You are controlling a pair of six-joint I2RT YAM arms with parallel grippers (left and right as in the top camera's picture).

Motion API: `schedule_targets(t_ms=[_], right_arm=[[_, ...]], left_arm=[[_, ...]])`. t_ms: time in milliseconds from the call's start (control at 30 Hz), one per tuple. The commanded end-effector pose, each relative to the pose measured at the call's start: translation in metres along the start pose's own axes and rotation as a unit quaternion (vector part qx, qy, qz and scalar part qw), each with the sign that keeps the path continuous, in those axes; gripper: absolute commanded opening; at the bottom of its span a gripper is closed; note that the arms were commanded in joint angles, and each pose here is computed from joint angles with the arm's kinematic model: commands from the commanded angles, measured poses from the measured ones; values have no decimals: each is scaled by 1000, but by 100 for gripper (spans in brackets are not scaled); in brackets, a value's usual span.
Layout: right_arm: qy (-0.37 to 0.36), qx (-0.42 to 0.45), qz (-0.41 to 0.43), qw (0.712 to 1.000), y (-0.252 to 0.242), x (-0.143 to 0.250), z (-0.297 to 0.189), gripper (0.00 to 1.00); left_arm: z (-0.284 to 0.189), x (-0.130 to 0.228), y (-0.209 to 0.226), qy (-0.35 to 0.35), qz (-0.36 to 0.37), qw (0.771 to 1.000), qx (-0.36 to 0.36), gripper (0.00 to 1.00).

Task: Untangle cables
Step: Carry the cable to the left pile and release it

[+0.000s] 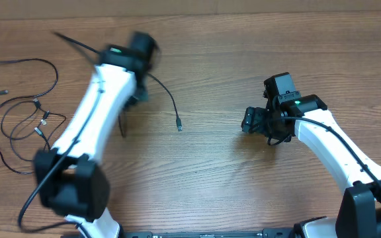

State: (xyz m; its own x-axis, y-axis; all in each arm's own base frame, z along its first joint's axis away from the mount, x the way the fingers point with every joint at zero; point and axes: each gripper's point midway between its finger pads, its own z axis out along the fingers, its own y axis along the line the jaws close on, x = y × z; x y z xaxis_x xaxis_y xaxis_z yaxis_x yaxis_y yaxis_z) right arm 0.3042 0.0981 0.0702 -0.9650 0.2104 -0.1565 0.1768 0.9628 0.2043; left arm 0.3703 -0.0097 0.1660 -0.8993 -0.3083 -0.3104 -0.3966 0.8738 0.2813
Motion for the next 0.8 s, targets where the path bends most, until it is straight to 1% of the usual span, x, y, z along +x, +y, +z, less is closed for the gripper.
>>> schedule_targets(t_ms=[0,167,300,367,567,767], right_arm=[[-6,3,0,1000,-2,-2,-1,88],[-6,3,0,1000,-2,-2,-1,88],[-8,2,0,1000,-2,-3,-1,88],[-9,1,0,1000,-1,-3,-1,88],[-7,2,0,1000,-2,-2,-1,88],[-7,2,0,1000,-2,-2,-1,88]], left_arm=[[-33,-41,70,-68,-84,994,-36,4],[-55,-60,153,-96,-192,975,-49,4],[-66,-61,207,-108,-268,956,-51,4],[-65,-58,225,-106,-298,948,-41,4],[-58,-52,273,-107,-358,925,-67,4],[-57,-56,295,-124,-385,911,-81,4]])
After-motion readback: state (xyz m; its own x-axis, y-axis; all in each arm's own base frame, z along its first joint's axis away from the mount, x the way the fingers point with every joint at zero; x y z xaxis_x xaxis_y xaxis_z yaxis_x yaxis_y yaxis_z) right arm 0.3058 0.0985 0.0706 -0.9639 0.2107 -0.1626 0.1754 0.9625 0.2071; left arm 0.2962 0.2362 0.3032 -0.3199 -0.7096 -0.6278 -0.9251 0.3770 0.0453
